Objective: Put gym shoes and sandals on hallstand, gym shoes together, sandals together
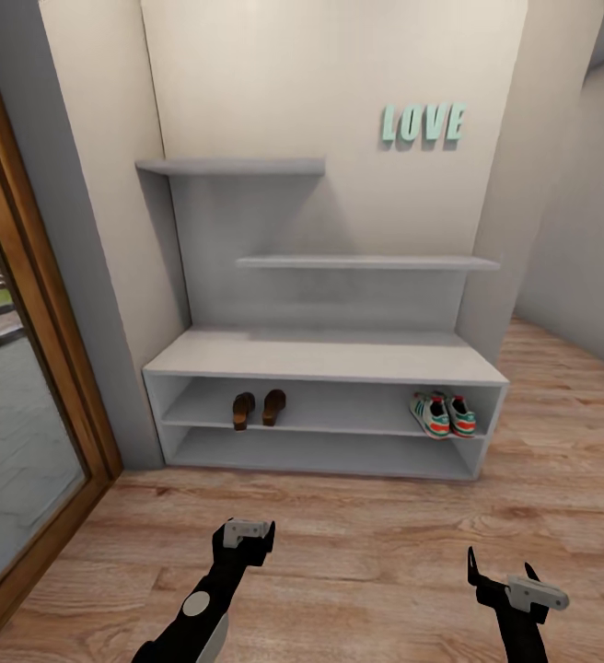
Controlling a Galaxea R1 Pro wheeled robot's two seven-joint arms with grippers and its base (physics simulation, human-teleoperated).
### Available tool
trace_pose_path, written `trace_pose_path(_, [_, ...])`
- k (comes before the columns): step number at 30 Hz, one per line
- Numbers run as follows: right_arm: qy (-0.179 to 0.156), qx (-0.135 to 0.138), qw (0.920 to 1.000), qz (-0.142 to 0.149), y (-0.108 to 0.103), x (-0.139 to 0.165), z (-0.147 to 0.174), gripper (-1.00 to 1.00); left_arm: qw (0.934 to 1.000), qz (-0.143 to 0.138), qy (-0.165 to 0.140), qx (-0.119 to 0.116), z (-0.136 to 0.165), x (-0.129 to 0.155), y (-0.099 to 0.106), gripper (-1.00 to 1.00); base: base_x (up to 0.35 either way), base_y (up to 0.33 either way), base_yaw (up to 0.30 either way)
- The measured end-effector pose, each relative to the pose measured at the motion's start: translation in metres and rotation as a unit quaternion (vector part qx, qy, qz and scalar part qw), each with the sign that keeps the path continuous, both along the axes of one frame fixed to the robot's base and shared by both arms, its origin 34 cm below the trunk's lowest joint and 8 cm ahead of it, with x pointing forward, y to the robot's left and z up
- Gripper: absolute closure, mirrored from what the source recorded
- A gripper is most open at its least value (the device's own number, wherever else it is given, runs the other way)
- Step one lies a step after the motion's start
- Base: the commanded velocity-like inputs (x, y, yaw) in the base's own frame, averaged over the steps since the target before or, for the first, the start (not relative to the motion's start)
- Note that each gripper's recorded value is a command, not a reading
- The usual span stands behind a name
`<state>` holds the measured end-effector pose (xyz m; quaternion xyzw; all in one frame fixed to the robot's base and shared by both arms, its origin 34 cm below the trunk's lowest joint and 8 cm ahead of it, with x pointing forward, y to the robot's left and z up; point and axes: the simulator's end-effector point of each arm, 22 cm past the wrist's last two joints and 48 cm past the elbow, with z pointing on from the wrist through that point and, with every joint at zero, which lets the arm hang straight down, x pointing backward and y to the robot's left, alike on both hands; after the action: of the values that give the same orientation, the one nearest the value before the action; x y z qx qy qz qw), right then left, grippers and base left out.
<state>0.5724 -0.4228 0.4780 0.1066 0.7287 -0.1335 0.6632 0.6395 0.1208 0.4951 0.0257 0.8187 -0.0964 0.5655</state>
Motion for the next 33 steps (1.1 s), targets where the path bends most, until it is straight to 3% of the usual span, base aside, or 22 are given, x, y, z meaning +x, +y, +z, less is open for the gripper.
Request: trace_pose_path(33, [0.001, 0.0, 1.0, 0.0, 0.0, 0.014, 0.07, -1.0, 1.0, 0.0, 0.001, 0.0, 0.07, 0.014, 0.0, -1.0, 0.0, 0.0, 0.0])
